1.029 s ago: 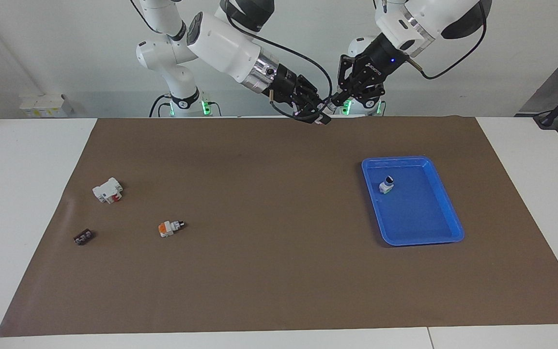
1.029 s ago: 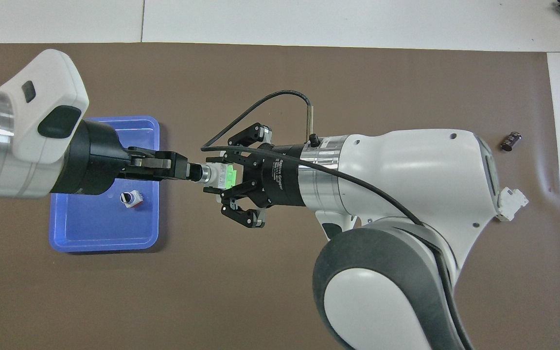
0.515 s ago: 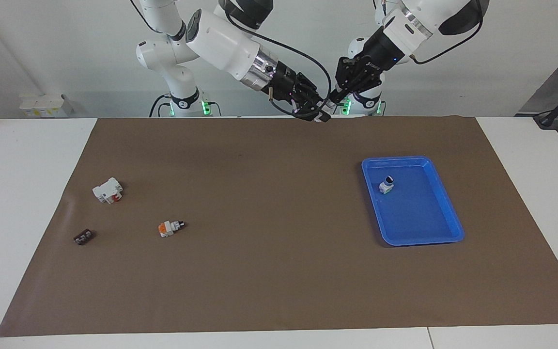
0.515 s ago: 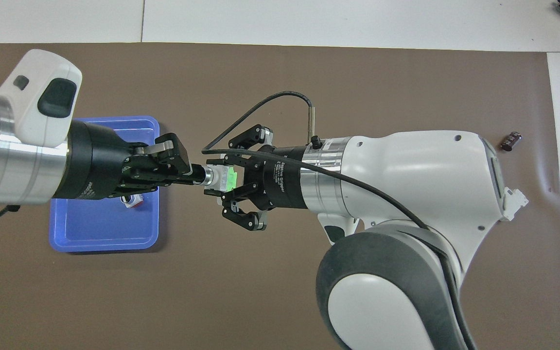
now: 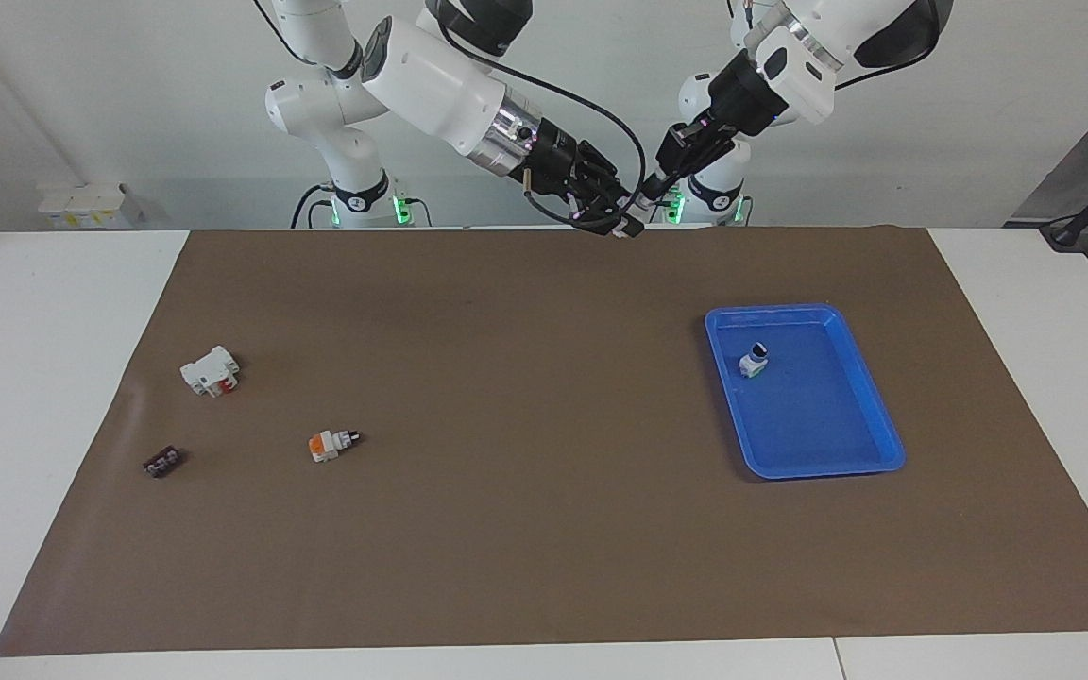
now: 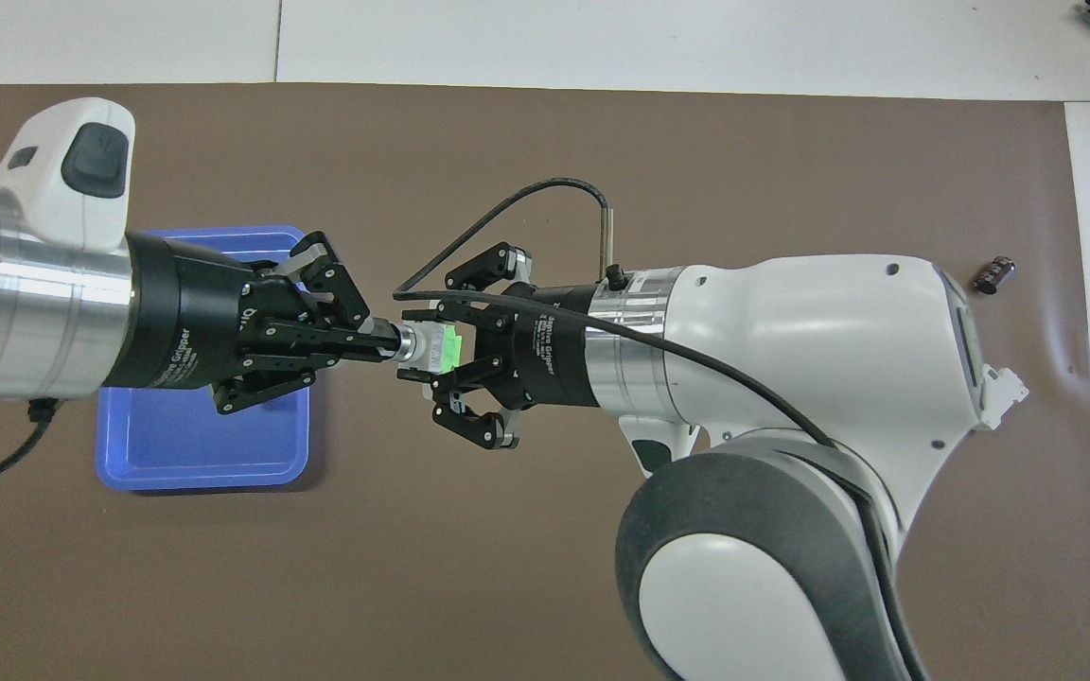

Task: Turn and place switch with both arms

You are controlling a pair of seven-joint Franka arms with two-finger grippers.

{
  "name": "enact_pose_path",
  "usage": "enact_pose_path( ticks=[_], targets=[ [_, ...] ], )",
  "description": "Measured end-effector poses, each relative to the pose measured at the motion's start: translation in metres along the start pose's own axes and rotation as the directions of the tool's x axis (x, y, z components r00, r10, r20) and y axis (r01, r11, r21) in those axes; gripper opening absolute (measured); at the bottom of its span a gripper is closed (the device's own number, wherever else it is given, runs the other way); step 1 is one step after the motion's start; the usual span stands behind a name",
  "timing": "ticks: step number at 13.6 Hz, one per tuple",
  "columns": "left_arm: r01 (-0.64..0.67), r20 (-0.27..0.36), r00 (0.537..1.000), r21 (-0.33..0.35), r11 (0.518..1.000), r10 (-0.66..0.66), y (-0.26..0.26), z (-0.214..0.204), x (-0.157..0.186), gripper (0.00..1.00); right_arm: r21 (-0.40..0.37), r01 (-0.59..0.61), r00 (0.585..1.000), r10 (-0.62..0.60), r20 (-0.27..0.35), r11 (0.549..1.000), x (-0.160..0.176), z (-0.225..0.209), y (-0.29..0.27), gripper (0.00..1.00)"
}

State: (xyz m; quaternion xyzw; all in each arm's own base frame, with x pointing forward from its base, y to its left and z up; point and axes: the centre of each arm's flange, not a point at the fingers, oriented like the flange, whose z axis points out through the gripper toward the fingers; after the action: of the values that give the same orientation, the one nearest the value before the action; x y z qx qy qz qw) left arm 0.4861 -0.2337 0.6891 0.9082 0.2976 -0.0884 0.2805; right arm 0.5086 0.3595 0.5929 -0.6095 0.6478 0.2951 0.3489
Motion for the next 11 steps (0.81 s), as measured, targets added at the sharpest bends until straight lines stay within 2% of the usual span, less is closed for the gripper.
enact_pose_path(
  ticks=[7,11],
  targets=[
    [0.162,0.000,0.987,-0.001,0.987,-0.162,0.0002,-0.0001,-0.0001,0.10,0.000,0.000,1.000,0.000,0.000,1.000,0.0000,0.0000,0.0000,0.42],
    [0.317,-0.003,0.948,-0.015,0.948,-0.317,0.0017,-0.0009,0.0002,0.10,0.011,-0.002,1.000,0.002,0.004,1.000,-0.0002,-0.0016,-0.0016,0.42]
  ],
)
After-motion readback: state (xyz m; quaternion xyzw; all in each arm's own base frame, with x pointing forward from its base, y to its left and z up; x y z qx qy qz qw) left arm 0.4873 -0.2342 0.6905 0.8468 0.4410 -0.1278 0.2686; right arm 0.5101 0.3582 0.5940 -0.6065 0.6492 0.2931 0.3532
